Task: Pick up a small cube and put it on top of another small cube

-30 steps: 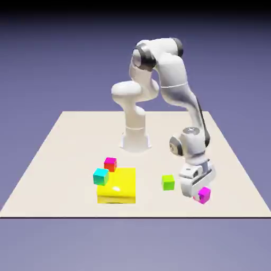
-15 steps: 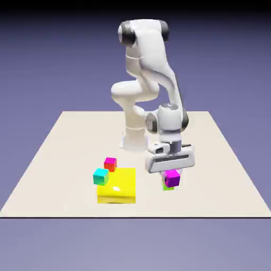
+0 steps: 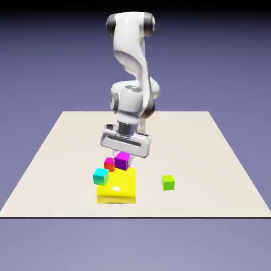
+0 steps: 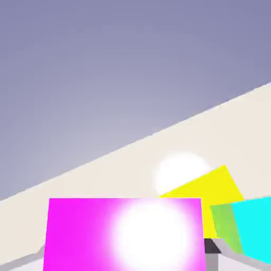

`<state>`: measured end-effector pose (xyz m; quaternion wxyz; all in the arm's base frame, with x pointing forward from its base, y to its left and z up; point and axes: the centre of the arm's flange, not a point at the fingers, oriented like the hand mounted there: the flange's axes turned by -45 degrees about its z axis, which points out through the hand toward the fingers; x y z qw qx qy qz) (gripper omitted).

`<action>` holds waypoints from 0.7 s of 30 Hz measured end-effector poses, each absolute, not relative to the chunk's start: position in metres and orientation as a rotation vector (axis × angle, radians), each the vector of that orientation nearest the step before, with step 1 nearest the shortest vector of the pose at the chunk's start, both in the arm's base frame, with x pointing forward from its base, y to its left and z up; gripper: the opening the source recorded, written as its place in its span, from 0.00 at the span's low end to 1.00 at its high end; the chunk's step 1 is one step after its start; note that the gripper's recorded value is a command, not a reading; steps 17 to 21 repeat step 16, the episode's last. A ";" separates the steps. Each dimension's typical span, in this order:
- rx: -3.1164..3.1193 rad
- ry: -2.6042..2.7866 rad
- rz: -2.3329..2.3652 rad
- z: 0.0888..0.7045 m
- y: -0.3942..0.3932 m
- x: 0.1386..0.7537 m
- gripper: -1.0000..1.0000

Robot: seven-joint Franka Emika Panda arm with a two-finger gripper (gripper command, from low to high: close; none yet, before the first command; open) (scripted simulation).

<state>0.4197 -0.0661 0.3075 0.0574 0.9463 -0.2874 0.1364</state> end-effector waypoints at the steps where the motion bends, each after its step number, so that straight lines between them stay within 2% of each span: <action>1: 2.843 -0.946 0.414 0.310 -0.076 0.415 0.00; 6: 2.728 -1.227 0.411 0.316 -0.111 0.393 0.00; 13: 2.728 -1.227 0.413 0.253 -0.121 0.403 0.00; 14: 2.727 -1.228 0.413 0.248 -0.122 0.403 1.00; 21: 2.724 -1.233 0.411 0.248 -0.124 0.402 1.00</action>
